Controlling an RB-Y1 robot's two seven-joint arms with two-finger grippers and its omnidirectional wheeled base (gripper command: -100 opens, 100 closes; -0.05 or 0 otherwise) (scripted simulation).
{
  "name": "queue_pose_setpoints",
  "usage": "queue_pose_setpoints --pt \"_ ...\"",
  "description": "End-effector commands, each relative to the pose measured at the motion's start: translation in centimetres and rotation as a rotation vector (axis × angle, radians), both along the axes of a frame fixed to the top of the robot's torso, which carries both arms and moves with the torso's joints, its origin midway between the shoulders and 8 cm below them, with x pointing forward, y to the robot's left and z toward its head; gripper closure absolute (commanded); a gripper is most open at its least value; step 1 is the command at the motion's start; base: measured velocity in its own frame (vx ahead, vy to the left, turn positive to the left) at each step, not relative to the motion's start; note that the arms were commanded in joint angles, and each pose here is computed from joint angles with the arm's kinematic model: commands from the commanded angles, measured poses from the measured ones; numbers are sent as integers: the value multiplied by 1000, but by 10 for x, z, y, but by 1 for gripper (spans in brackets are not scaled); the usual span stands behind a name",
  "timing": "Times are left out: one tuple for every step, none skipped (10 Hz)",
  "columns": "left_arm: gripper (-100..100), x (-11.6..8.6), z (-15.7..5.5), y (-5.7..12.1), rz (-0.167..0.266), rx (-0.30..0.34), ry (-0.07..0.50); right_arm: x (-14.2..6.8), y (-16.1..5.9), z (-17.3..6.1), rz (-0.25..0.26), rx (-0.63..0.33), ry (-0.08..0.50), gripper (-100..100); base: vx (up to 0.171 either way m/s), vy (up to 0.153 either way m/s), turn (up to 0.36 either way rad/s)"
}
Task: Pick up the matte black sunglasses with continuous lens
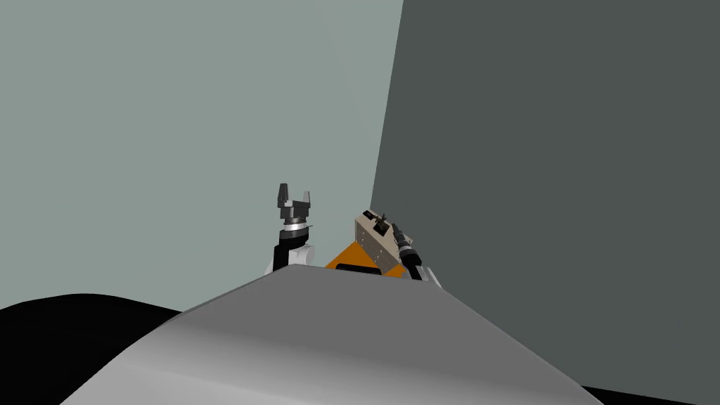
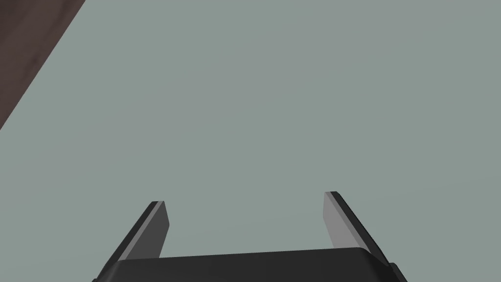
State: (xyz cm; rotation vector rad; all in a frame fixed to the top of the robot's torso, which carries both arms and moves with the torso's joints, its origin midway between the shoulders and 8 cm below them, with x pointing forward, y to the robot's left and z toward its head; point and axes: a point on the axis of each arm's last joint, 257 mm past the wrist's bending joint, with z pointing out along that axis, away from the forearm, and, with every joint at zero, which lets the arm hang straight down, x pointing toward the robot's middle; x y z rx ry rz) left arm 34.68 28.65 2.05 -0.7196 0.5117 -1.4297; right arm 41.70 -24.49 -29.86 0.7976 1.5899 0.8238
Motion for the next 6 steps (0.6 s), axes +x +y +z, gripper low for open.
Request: queue_pose_setpoints --pt "0 0 0 0 0 0 0 -5 -8 -24 -7 -61 54 -100 -17 -26 135" --pt "0 0 0 0 0 0 0 -11 -19 -52 -23 -113 123 -100 -15 -27 226" --pt "0 0 0 0 0 0 0 -11 -19 -53 -19 -139 124 -100 -14 -27 112" --pt "0 0 0 0 0 0 0 -11 -19 -53 -15 -156 123 -100 -7 -10 -10" --pt "0 0 0 0 0 0 0 -17 -31 -78 -31 -214 187 -100 -16 -9 179" --pt "0 0 0 0 0 0 0 -18 -32 -80 -24 -244 190 -100 -19 -18 144"
